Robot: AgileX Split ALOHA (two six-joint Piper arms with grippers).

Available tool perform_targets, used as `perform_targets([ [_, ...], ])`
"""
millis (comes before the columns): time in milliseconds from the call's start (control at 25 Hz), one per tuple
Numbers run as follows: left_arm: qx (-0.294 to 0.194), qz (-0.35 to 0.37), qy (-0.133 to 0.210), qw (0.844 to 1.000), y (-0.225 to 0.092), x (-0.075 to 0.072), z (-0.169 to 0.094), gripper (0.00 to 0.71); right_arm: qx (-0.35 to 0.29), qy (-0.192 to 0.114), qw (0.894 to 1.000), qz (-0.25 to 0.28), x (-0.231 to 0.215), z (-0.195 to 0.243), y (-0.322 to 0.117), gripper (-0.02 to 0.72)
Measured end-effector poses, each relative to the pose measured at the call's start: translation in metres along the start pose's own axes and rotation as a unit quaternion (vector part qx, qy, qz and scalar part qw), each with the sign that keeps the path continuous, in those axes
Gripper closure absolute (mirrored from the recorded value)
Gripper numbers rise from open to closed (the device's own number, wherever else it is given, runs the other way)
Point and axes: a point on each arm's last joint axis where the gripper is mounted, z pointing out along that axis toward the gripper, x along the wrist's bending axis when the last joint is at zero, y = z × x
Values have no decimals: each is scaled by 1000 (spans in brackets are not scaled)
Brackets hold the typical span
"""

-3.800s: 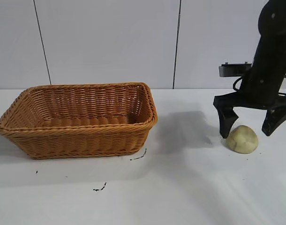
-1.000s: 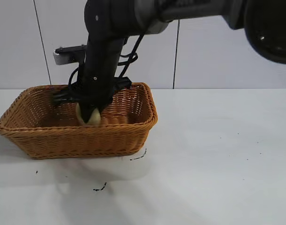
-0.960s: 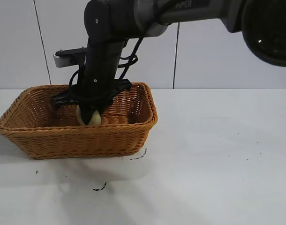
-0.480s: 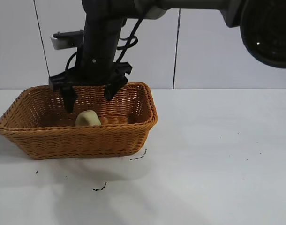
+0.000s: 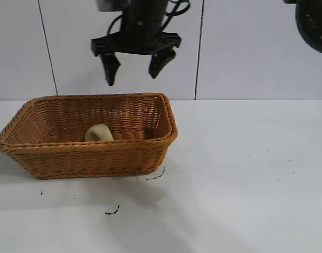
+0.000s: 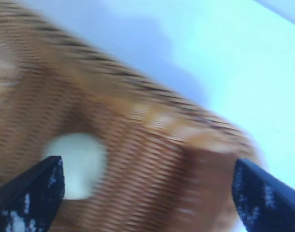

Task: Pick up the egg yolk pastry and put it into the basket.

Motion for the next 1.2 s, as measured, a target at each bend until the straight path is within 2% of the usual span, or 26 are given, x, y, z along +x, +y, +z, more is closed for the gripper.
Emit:
perform_targets([
  [320, 0, 0, 0, 1000, 0, 0, 0, 17, 14, -68, 991, 118, -145, -6, -19, 27],
  [600, 0, 0, 0, 1000, 0, 0, 0, 17, 14, -103, 978, 182, -220, -20, -42, 27],
  [840, 0, 0, 0, 1000, 0, 0, 0, 17, -9, -120, 971, 204, -242, -57, -45, 27],
  [1000, 0, 0, 0, 1000, 0, 0, 0, 17, 0, -130, 970, 204, -237, -90, -53, 27],
  [1200, 0, 0, 0, 1000, 0, 0, 0, 17, 43, -106, 970, 212, -212, -125, -85, 27],
])
